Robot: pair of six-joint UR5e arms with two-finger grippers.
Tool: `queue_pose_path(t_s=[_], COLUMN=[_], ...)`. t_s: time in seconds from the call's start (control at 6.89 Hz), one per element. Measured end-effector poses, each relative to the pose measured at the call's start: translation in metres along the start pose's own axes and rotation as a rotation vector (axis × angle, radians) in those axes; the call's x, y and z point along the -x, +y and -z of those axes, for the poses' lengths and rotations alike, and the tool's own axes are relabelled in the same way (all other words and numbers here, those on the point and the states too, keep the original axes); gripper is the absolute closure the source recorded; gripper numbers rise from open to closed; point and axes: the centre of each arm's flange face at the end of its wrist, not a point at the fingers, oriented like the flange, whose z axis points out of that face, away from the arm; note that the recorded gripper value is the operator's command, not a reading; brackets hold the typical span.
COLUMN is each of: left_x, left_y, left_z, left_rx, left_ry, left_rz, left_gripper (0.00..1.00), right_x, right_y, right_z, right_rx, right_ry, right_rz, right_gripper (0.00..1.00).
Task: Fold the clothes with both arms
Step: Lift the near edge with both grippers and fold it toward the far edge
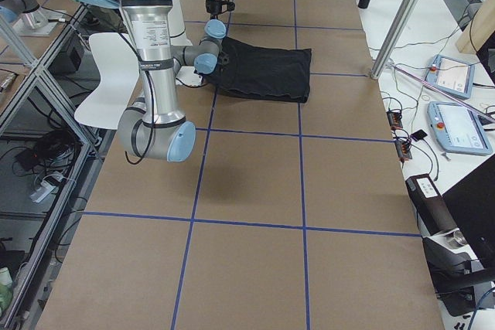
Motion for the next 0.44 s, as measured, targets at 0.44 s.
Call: queue_pose_path(t_s=[0.44], left_x=[-0.043], left_y=[-0.031], left_z=[0.036], left_rx=[-0.062], left_ry=[0.098], left_rz=[-0.022], left_gripper=[1.0], right_x=[0.007], right_y=[-0.065], right_z=[0.076], right_rx=[-0.037], right_ry=[-0.091], right_rz=[-0.064], right_gripper=[1.0])
